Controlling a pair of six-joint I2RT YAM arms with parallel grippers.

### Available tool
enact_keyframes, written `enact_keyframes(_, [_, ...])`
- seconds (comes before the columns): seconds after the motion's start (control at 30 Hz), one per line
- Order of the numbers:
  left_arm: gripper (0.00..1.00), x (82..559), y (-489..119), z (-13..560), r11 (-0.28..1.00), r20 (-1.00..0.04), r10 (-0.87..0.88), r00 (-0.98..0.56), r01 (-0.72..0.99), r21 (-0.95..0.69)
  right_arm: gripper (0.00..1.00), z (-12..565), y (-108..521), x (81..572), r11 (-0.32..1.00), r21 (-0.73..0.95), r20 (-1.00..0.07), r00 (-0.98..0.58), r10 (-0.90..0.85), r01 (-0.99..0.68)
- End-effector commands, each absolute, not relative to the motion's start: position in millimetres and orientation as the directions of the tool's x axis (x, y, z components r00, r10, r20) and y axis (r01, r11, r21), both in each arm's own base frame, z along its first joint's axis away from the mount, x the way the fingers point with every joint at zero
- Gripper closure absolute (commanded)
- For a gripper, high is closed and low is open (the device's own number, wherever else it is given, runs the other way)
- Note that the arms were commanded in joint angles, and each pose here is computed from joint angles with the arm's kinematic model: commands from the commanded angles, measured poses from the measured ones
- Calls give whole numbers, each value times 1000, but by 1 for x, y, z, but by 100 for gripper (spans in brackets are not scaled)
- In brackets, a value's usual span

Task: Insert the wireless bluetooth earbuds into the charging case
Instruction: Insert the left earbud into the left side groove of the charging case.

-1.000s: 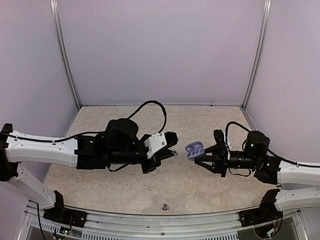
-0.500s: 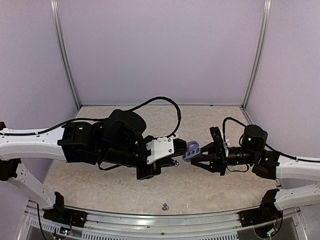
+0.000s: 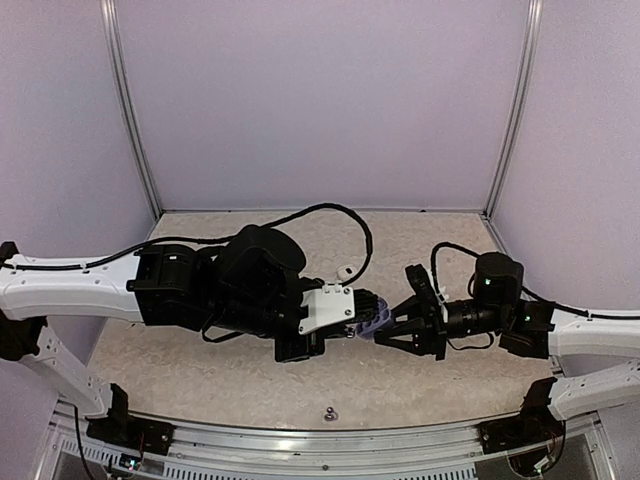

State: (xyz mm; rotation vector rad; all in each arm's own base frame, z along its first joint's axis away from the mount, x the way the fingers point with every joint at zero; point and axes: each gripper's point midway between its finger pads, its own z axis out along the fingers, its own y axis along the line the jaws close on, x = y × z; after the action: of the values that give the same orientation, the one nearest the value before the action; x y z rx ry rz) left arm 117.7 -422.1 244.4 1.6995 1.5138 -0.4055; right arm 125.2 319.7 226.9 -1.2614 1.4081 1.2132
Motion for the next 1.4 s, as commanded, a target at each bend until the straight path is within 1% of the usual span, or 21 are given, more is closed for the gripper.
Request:
enact_keyframes(0.0, [100,116,-430,256,26,-703,662,259,930,367,100,239,325,123,-2,83,-987,-82,-137,-997])
enact_keyframes(0.23, [100,117,-435,252,22,-699,664,265,928,373,100,241,328,121,-16,75,-987,-72,-142,-997])
enact_keyframes(0.47, [100,120,-434,242,12,-671,692,268,924,382,100,244,328,116,-36,60,-990,-55,-130,-998])
enact_keyframes(0.67, [100,119,-436,235,-24,-643,711,284,924,381,100,243,332,113,-51,56,-988,-48,-144,-997])
enact_keyframes(0.77, [100,118,-436,233,-39,-639,716,279,931,362,100,241,334,111,-47,61,-986,-53,-157,-997])
enact_keyframes(0.8, [100,117,-436,232,-46,-641,717,274,936,348,100,240,335,110,-51,36,-987,-27,-160,-998])
enact_keyframes(1.03, [100,107,-440,225,-110,-643,715,275,952,285,100,242,336,108,-48,13,-987,-5,-159,-999])
enact_keyframes(1.37, [100,110,-445,224,-109,-643,720,261,958,266,100,245,338,104,-67,-2,-988,12,-153,-998])
